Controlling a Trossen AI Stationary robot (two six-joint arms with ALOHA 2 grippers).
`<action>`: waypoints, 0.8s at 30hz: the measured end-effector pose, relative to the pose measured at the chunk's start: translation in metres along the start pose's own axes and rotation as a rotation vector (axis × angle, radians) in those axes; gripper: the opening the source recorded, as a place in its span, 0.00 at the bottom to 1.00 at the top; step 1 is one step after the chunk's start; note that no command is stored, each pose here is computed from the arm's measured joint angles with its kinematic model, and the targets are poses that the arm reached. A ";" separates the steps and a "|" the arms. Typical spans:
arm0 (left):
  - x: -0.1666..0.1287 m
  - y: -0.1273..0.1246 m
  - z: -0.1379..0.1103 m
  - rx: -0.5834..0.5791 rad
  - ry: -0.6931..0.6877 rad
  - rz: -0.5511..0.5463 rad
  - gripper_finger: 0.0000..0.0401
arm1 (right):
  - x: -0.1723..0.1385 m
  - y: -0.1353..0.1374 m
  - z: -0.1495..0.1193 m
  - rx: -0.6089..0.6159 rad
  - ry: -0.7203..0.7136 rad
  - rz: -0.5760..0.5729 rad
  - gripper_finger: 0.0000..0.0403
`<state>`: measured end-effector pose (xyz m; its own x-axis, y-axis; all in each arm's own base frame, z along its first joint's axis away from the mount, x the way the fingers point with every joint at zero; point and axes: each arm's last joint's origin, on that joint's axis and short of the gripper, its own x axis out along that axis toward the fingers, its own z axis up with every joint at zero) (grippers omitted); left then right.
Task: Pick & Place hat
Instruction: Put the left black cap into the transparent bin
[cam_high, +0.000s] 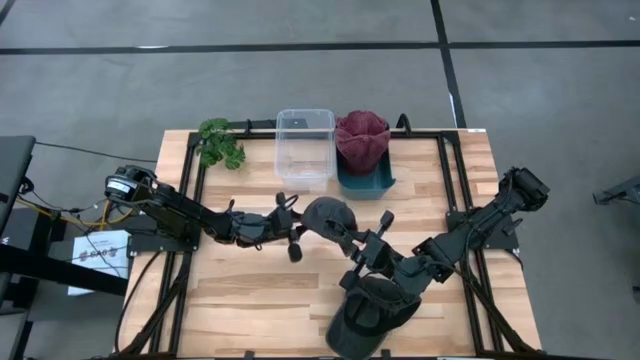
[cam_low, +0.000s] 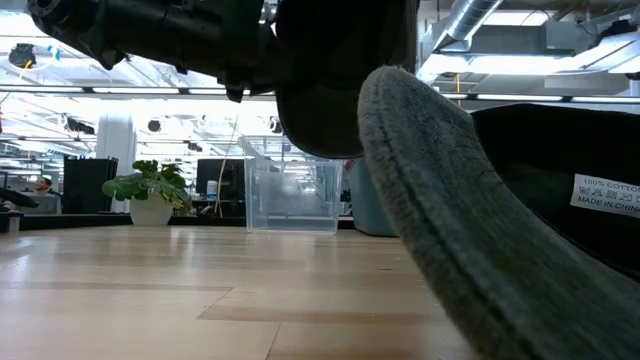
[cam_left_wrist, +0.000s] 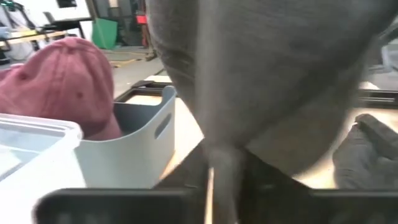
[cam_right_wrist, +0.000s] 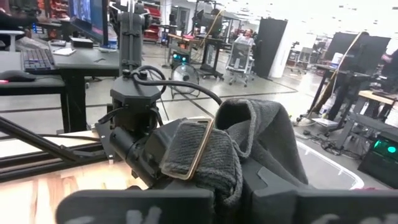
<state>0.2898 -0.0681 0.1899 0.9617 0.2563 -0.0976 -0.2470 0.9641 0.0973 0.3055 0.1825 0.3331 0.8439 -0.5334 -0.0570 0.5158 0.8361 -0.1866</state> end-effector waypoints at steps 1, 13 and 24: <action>0.000 0.000 0.000 -0.003 0.000 -0.008 0.06 | 0.000 0.000 0.000 -0.002 0.001 0.000 0.02; -0.008 -0.014 0.000 0.003 0.002 -0.051 0.03 | 0.001 0.004 -0.012 -0.028 0.069 0.173 0.04; -0.013 -0.011 0.009 0.018 -0.021 0.008 0.03 | 0.022 -0.015 -0.064 0.082 0.403 0.187 0.04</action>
<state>0.2809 -0.0824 0.1991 0.9620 0.2623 -0.0762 -0.2528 0.9606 0.1155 0.3070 0.1496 0.2719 0.8078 -0.3655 -0.4625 0.3833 0.9218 -0.0589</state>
